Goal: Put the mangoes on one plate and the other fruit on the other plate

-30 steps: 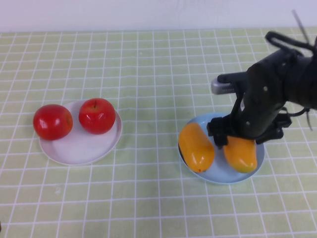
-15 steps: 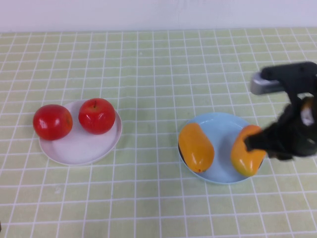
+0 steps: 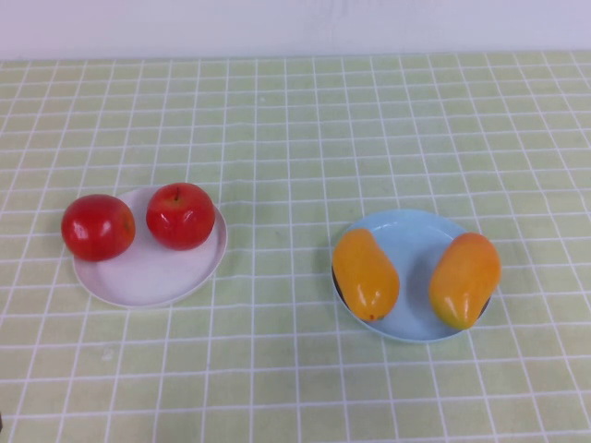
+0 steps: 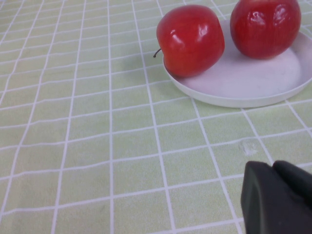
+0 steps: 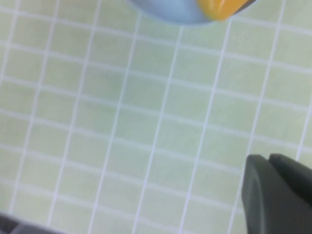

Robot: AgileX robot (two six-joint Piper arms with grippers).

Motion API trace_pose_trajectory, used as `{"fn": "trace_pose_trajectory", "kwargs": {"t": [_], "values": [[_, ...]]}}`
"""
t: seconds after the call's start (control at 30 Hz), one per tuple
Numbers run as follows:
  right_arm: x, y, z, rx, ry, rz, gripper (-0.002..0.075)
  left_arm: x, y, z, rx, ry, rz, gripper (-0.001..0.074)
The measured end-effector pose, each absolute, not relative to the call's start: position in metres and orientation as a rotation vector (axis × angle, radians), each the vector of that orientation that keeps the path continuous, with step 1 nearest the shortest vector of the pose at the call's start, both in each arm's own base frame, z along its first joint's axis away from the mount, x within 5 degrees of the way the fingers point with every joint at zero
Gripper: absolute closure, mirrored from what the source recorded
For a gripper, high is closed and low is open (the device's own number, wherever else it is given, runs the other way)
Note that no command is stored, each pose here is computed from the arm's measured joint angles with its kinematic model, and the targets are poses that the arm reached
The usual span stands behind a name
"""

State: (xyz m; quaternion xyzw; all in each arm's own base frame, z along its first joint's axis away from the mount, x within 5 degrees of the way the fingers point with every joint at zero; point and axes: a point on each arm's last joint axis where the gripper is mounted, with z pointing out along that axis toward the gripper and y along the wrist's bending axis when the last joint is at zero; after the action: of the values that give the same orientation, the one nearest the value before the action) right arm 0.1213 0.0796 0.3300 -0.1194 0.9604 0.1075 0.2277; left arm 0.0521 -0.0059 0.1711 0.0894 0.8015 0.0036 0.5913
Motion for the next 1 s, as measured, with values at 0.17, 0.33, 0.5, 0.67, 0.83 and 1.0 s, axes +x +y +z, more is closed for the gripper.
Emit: {"fn": "trace_pose_trajectory", "kwargs": {"t": [0.17, 0.33, 0.5, 0.67, 0.83, 1.0], "values": [[0.103, 0.070, 0.332, -0.383, 2.677, 0.293, 0.0741, 0.052, -0.006, 0.171, 0.208, 1.865, 0.008, 0.0735], [0.107, 0.069, 0.320, -0.409, 2.636, 0.256, 0.0741, 0.052, -0.006, 0.171, 0.208, 1.865, 0.008, 0.0736], [0.120, 0.059, 0.290, -0.370, 2.418, 0.213, 0.0741, 0.052, -0.006, 0.171, 0.208, 1.865, 0.008, 0.0736], [0.113, 0.030, 0.256, -0.179, 2.123, 0.182, 0.0741, 0.052, -0.006, 0.171, 0.208, 1.865, 0.008, 0.0736], [0.092, 0.012, 0.224, -0.043, 1.908, 0.141, 0.0741, 0.052, -0.006, 0.171, 0.208, 1.865, 0.008, 0.0736], [0.074, 0.004, 0.201, 0.027, 1.758, 0.100, 0.0741, 0.052, -0.006, 0.171, 0.208, 1.865, 0.008, 0.0736]]}}
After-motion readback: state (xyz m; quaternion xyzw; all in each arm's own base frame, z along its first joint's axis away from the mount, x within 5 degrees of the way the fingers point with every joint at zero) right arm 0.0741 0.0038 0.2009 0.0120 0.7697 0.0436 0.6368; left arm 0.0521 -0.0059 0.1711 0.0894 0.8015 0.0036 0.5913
